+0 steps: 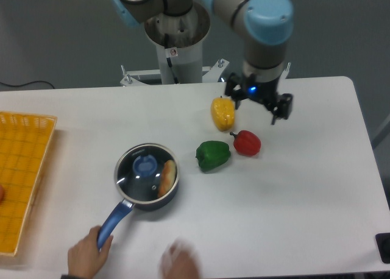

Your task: Close the pot lid

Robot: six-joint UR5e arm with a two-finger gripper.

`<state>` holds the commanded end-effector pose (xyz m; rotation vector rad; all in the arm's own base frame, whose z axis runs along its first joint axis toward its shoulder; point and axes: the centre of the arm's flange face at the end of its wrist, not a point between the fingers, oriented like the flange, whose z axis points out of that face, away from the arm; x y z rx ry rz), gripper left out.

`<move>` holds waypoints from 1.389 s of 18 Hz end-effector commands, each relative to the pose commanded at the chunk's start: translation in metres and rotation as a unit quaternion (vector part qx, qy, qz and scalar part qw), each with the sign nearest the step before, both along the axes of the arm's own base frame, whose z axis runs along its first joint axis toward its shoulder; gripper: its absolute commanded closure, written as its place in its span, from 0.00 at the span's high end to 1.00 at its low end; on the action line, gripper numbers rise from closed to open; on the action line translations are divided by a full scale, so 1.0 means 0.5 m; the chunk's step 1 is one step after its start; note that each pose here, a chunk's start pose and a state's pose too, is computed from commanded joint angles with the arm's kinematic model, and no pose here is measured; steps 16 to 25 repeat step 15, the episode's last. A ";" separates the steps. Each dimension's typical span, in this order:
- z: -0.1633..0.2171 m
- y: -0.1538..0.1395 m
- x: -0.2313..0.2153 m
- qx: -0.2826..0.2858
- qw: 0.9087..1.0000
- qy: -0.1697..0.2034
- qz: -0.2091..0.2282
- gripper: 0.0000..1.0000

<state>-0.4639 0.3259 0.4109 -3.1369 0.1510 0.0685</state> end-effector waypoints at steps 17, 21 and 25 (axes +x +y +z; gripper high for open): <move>-0.048 -0.154 -0.114 -0.008 0.999 -0.021 -0.038 1.00; -0.048 -0.154 -0.114 -0.008 0.999 -0.021 -0.038 1.00; -0.048 -0.154 -0.114 -0.008 0.999 -0.021 -0.038 1.00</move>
